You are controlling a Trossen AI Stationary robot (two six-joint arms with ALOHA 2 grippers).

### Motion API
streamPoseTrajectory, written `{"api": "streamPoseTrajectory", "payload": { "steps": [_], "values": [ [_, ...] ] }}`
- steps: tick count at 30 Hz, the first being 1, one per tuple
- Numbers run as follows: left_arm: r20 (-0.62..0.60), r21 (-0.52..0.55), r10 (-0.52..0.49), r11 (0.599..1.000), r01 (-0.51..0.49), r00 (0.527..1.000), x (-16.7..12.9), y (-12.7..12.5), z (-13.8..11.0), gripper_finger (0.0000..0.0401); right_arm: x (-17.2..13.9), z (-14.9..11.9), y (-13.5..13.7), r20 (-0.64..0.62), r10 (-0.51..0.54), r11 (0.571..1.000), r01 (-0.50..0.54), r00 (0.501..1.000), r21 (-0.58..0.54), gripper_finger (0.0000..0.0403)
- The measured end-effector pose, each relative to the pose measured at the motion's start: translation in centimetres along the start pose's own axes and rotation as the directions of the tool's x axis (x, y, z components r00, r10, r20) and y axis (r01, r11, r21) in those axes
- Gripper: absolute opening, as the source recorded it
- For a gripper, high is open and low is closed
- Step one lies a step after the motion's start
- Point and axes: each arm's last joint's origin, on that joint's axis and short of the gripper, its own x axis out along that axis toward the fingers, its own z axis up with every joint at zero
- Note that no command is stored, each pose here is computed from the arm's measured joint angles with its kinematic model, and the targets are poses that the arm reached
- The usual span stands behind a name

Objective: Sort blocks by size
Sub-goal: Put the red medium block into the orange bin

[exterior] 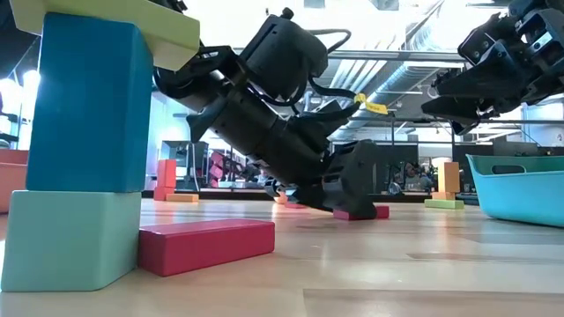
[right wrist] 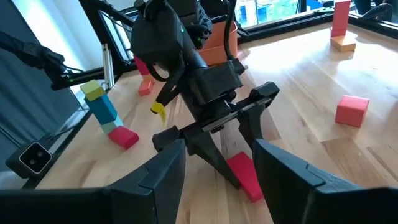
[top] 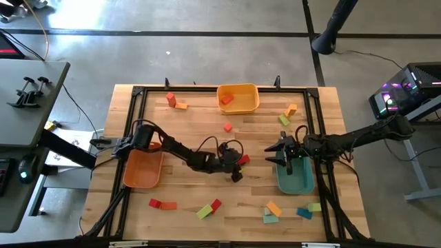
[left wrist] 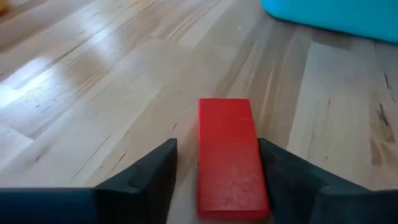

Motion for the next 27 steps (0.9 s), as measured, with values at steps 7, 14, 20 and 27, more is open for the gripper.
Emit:
{"api": "streamPoseTrajectory", "payload": {
  "steps": [7, 14, 20, 27],
  "values": [
    [-0.014, 0.042, -0.033, 0.999, 0.033, 0.999, -0.8, -0.5, 0.4, 0.0099, 0.0, 0.0, 0.0, 0.000, 0.000, 1.000, 0.000, 1.000, 0.011, 0.0184],
    [0.003, 0.134, -0.005, 0.991, 0.005, 1.000, -6.9, -2.8, 3.8, 0.0099, 0.0, 0.0, 0.0, -0.001, 0.000, 1.000, 0.000, 1.000, 0.029, 0.0184],
    [-0.024, 0.178, 0.079, 0.981, -0.074, 0.997, -15.7, -4.2, 5.3, 0.0099, 0.0, 0.0, 0.0, 0.000, 0.000, 0.999, 0.000, 1.000, 0.037, 0.0184],
    [-0.268, 0.021, 0.098, 0.995, -0.096, 0.958, -24.4, -2.5, 4.2, 0.0099, 0.0, 0.3, 0.1, 0.035, 0.009, 0.999, -0.011, 0.999, 0.047, 0.0184]
  ]
}}
